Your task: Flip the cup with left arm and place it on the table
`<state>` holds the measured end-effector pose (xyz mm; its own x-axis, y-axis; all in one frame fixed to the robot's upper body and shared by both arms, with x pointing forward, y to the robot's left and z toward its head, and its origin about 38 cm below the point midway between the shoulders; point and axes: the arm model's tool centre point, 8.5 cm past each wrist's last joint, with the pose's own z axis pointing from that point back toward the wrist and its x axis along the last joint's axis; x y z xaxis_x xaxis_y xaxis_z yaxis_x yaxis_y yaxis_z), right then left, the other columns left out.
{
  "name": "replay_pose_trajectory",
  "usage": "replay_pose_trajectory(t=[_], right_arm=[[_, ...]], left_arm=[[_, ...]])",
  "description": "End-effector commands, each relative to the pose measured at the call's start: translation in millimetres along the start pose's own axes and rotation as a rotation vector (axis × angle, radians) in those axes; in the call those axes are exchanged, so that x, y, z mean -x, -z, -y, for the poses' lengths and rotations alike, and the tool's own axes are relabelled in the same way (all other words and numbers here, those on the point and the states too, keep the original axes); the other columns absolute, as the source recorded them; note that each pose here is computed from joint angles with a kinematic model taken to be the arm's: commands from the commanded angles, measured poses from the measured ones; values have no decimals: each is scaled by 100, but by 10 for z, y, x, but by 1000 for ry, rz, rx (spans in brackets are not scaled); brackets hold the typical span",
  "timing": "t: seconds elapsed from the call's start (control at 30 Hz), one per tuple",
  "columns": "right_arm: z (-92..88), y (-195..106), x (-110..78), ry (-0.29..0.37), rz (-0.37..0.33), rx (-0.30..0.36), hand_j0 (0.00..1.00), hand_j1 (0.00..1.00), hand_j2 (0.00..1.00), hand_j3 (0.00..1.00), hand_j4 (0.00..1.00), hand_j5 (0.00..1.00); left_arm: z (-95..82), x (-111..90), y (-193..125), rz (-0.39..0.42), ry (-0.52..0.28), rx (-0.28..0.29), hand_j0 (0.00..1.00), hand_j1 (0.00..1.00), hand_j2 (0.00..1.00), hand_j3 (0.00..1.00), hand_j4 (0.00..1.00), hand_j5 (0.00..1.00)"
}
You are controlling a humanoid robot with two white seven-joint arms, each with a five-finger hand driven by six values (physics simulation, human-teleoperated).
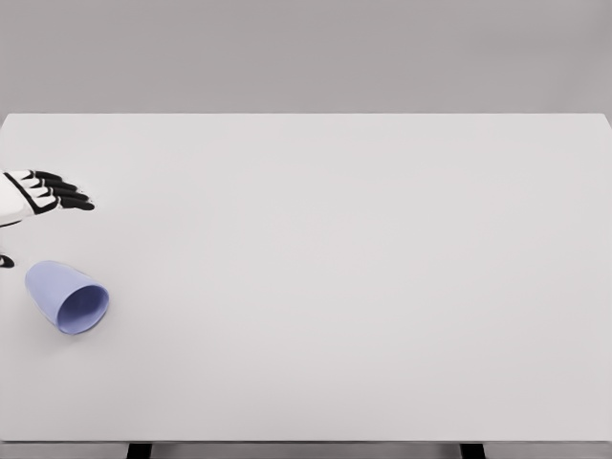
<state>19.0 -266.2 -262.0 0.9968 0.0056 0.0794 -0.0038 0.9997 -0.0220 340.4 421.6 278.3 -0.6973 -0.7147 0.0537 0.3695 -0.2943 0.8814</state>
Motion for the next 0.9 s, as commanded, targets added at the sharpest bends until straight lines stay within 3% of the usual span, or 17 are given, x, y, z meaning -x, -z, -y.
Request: replay_pose_trajectory(t=[0.0,0.07,0.17,0.4,0.73,0.87], right_arm=[[0,0,0,0,0,0,100,100,100,100,100,100],[0,0,0,0,0,0,100,100,100,100,100,100],[0,0,0,0,0,0,100,100,100,100,100,100],[0,0,0,0,0,0,100,100,100,100,100,100],[0,0,0,0,0,0,100,100,100,100,100,100],[0,0,0,0,0,0,100,100,100,100,100,100]], left_arm=[[-49,66,-290,-51,19,133,100,100,100,100,100,100],[-63,-28,-289,-28,37,162,100,100,100,100,100,100],[164,-108,-218,9,-4,207,100,100,100,100,100,100],[314,-216,46,74,-68,104,100,100,100,100,100,100],[660,-326,367,113,-81,100,100,100,100,100,100,100],[778,-268,441,61,-138,104,100,100,100,100,100,100]])
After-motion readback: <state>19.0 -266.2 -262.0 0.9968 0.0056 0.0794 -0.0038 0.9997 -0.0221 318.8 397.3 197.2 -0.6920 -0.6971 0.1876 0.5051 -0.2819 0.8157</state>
